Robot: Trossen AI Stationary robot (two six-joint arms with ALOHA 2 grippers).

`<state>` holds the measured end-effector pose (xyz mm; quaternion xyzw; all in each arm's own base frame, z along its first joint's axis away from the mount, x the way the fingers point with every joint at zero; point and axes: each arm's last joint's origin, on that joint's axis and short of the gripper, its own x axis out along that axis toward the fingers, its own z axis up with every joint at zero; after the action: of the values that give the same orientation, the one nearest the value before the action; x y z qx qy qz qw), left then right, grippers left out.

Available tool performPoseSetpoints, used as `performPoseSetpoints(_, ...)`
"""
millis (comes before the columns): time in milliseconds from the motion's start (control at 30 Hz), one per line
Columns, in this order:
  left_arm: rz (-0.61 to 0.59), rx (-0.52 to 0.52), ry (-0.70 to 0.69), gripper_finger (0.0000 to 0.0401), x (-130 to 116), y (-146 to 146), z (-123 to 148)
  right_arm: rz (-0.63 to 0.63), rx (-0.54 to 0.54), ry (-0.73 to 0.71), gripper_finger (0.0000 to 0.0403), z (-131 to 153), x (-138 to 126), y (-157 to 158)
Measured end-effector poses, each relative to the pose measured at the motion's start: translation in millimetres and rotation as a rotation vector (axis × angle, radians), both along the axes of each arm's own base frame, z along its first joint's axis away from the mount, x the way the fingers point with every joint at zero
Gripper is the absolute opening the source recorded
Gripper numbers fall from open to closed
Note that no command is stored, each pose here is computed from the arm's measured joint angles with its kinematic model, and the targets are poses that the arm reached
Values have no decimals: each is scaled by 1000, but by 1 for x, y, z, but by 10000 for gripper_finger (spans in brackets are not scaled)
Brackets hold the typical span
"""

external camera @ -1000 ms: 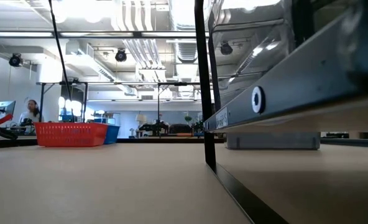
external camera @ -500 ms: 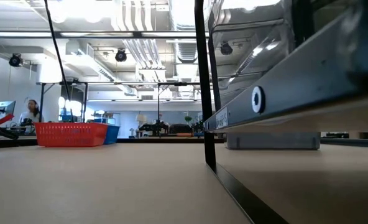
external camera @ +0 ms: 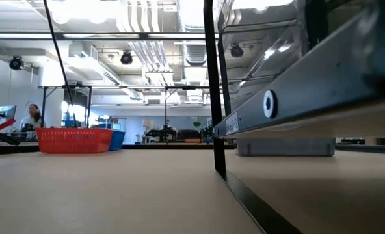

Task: Stack baskets on shelf by color
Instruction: Stack the bottom red bin on top of the red bin on the shelf

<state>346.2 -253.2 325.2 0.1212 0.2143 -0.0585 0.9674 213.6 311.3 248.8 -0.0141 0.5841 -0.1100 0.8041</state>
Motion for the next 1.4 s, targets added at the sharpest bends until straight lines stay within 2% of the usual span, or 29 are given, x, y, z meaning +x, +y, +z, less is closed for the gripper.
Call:
performPoseSetpoints(233,0,-9,-11,71,1,0,-1,9,39,58,45,1,-2,2)
performPoseSetpoints(367,-1,-7,-9,71,0,-1,-1,38,126,126,20,7,-6,8)
performPoseSetpoints(433,-1,-7,-9,71,0,-1,-1,52,118,108,13,10,-8,10)
performPoseSetpoints(533,-2,-7,-9,71,0,-1,-1,-47,8,11,9,11,-8,2)
performPoseSetpoints(600,-2,-8,-10,71,0,-1,-1,-93,-26,9,9,8,-6,-4)
performPoseSetpoints(733,-2,-9,-12,71,0,-1,-1,-63,12,112,9,-5,0,-2)
performPoseSetpoints(867,-3,-9,-12,71,0,-1,-1,47,119,129,9,-4,5,6)
performPoseSetpoints(967,-3,-9,-12,71,0,-1,-1,60,150,105,9,7,2,4)
performPoseSetpoints(1233,-4,-9,-12,71,0,-1,-1,21,103,-8,9,21,-12,3)
performPoseSetpoints(1400,-4,-8,-11,71,0,-1,-1,199,212,-96,9,16,-8,29)
